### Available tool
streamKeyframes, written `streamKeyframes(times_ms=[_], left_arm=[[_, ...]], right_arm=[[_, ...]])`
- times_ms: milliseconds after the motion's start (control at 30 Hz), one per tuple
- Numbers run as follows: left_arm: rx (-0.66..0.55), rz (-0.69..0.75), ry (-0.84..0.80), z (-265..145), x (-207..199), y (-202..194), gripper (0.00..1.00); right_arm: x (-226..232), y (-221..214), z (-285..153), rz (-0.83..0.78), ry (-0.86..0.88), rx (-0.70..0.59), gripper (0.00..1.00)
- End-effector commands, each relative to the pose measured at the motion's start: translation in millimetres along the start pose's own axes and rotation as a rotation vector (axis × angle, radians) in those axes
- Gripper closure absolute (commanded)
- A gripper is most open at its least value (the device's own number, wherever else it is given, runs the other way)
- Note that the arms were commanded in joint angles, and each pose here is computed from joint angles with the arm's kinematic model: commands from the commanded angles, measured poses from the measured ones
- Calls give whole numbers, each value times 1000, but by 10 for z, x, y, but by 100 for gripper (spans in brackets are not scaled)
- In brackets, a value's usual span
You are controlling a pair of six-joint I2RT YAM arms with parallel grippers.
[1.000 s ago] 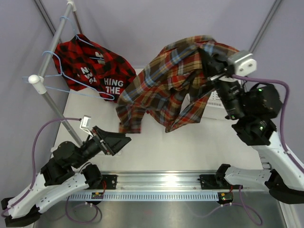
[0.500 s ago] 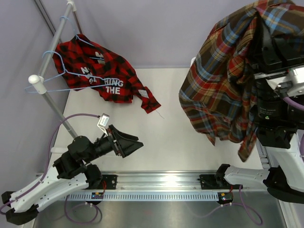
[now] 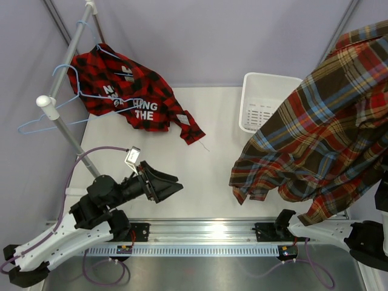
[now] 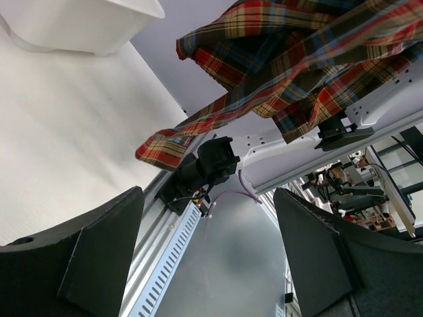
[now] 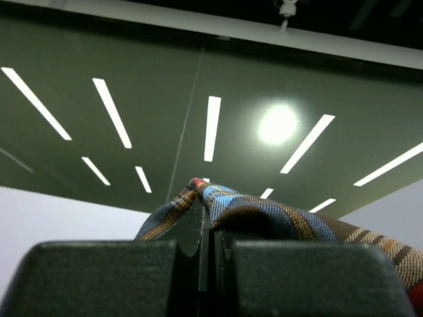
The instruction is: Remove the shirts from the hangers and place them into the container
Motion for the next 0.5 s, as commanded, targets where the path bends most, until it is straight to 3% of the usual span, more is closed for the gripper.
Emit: streamKeyframes(times_ms=[0, 167, 300, 467], left_arm=[[19, -2, -58, -16, -72, -9, 16], [47, -2, -86, 48, -80, -27, 18], [98, 11, -102, 126, -68, -62, 22], [156, 19, -99, 195, -118, -64, 23]], right_arm=[[-83, 45, 16, -34, -6, -27, 100], [56, -34, 153, -114, -32, 0, 100], [325, -161, 342, -279, -25, 18, 100], [585, -398, 534, -315, -22, 4, 100]])
Point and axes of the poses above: each gripper's point midway between its finger pads, its own z axis out along the fingers, its own x axis along the line the jaws close on, y = z × x, the point moved 9 cm from there along -z, back along the fingers, and after that the axes turned 13 degrees about -z, right-handed, at the moved point
